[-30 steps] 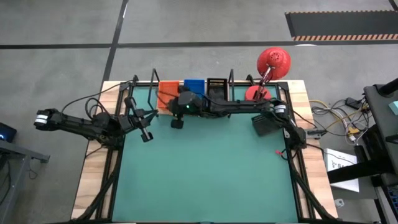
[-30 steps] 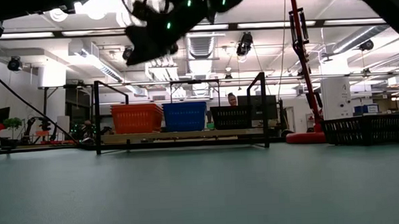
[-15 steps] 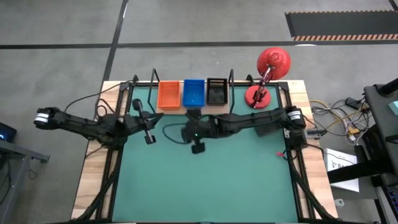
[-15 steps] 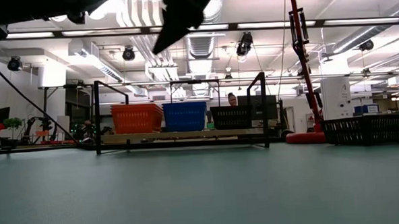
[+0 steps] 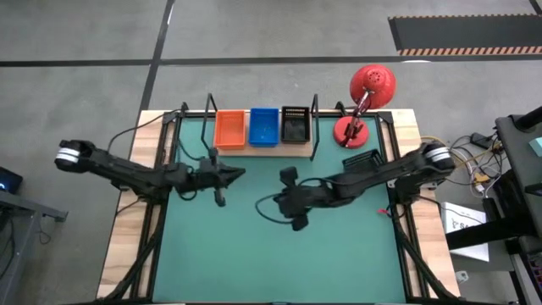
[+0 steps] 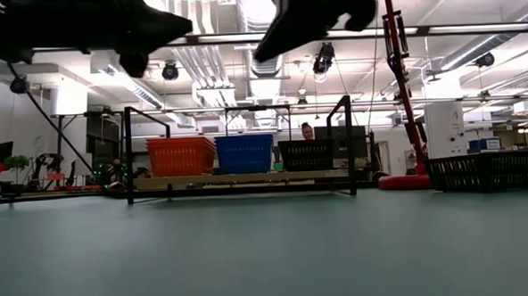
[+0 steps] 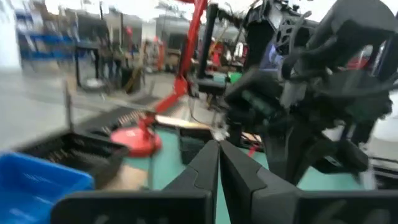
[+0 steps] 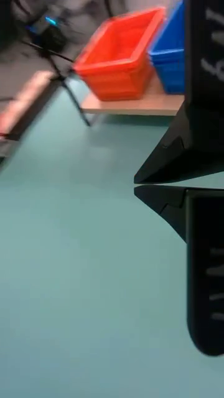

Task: Stack baskets on shelf by color
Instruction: Adjust the orange baskets on the shelf

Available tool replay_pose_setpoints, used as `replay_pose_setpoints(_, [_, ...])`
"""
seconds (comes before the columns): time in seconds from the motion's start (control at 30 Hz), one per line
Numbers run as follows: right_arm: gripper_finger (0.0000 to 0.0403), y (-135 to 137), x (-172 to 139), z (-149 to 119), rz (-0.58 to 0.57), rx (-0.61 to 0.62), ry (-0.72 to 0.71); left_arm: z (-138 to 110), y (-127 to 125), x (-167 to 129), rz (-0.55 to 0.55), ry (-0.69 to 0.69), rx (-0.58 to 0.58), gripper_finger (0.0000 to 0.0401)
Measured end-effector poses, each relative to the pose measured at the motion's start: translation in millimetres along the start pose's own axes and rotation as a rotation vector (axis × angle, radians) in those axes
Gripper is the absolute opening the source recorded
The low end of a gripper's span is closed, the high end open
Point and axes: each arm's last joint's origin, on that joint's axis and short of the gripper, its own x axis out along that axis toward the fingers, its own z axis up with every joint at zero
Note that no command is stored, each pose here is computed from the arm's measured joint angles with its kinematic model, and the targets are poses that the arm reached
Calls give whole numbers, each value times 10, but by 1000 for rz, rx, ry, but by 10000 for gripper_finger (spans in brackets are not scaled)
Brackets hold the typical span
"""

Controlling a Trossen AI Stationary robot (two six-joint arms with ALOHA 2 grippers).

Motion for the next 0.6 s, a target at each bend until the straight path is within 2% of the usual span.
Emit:
replay_pose_setpoints(0.1, [9, 72, -104, -107, -12, -14, -134, -87, -129, 155, -28, 53, -74, 0])
replay_pose_setpoints(0.23, [9, 137, -204, -296, 47, -39, -352, -165, -371, 378, -82, 74, -115, 0])
replay_pose_setpoints(0.3, [9, 154, -267, -384, 42, -50, -434, -206, -501, 488, -105, 98, -129, 0])
replay_pose_setpoints(0.47, [9, 191, -418, -616, 4, -68, -496, -334, -747, 751, -98, 164, -196, 0])
replay_pose_setpoints(0.6, [9, 212, -510, -756, 8, -41, -500, -442, -829, 914, -40, 332, -214, 0])
